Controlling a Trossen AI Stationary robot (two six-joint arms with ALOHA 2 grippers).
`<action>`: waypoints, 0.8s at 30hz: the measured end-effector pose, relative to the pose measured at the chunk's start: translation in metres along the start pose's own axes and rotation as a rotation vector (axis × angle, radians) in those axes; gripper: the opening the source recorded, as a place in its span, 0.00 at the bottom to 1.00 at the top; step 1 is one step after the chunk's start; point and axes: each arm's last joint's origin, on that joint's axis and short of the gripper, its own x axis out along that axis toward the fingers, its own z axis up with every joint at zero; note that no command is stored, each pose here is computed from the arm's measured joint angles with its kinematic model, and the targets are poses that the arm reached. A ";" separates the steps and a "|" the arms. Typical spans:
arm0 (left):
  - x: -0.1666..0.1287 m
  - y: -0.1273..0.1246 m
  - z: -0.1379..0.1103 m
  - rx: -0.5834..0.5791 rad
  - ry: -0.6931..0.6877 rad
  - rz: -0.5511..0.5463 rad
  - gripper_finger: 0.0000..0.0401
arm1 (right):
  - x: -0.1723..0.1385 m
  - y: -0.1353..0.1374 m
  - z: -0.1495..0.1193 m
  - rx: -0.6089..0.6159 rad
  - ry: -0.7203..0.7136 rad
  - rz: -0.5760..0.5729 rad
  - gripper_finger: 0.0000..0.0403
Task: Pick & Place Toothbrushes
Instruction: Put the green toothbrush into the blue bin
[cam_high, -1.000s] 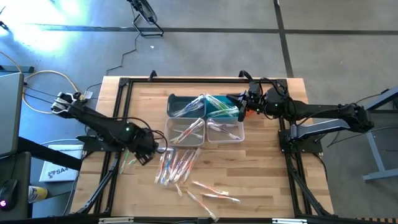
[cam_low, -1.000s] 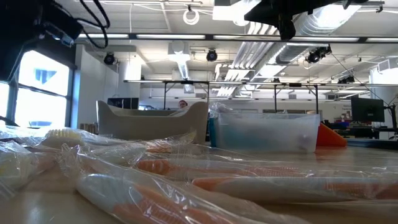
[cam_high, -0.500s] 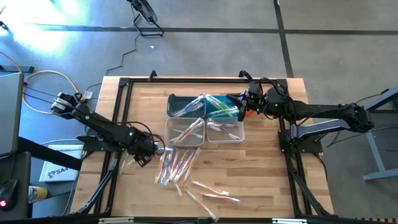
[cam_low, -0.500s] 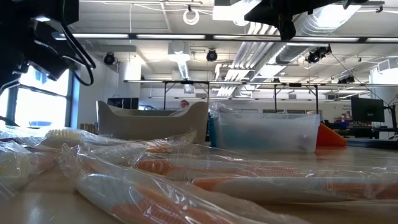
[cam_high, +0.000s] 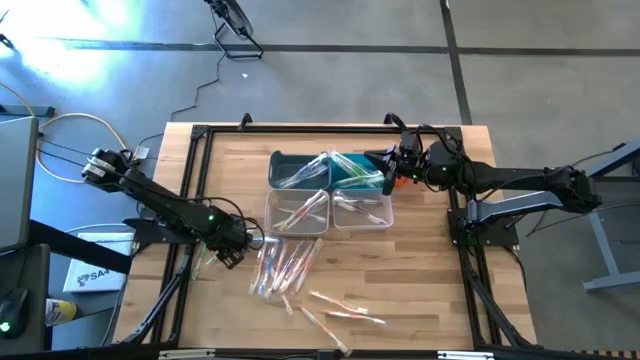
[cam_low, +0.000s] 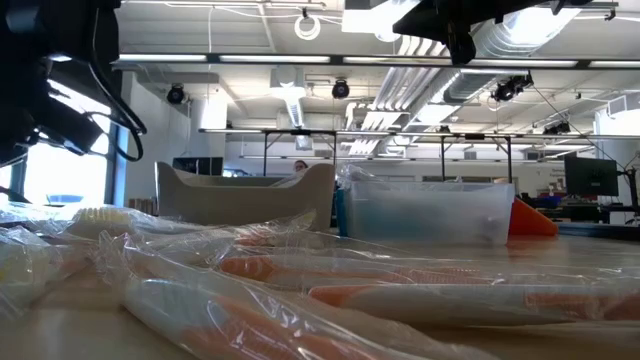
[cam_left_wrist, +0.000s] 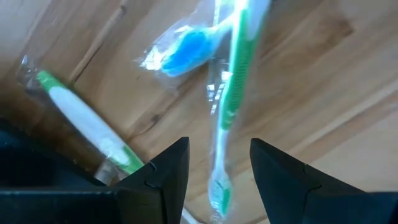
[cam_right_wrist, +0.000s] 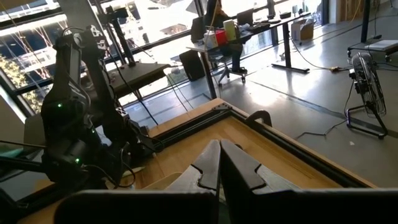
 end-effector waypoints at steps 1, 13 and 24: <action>0.001 0.001 0.000 -0.001 0.001 0.004 0.41 | 0.000 0.000 0.000 0.000 0.000 0.000 0.01; 0.012 -0.002 0.003 -0.018 -0.053 -0.076 0.41 | 0.000 0.000 0.000 0.000 0.001 0.000 0.01; 0.018 0.002 0.002 -0.081 -0.053 -0.067 0.35 | 0.000 0.000 0.000 -0.006 0.001 0.000 0.01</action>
